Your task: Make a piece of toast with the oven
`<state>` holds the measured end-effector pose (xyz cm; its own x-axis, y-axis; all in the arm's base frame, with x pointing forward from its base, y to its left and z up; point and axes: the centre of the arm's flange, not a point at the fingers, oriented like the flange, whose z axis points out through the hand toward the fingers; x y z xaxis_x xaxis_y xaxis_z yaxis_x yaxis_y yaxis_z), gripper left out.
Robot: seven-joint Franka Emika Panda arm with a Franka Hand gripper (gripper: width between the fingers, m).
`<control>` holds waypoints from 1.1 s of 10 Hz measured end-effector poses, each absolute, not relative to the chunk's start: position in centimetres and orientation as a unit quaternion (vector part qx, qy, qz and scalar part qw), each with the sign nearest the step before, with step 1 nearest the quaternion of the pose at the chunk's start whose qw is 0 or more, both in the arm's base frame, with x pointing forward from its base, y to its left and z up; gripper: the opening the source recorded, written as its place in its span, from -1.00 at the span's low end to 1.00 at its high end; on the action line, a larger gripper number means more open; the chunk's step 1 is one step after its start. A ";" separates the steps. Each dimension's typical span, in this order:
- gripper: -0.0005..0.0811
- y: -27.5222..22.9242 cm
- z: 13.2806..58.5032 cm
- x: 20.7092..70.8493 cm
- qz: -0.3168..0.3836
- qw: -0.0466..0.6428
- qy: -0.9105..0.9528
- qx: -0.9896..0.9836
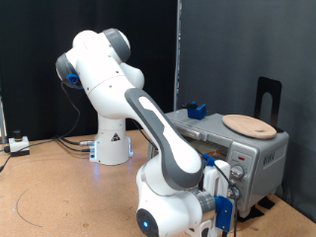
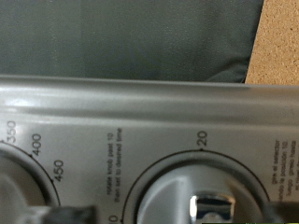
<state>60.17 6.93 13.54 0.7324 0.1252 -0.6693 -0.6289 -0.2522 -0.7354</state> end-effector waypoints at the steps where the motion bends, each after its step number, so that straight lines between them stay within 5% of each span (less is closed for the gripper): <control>1: -0.08 6.9 13.5 60.2 0.322 0.586 0.175 -0.723; 2: -0.53 6.9 13.2 60.1 0.320 0.583 0.179 -0.725; 3: -0.53 6.9 13.1 60.1 0.319 0.582 0.183 -0.725; 4: -0.76 6.9 13.1 60.1 0.320 0.582 0.184 -0.725; 11: -0.76 6.7 12.8 58.9 0.163 0.669 0.066 -0.722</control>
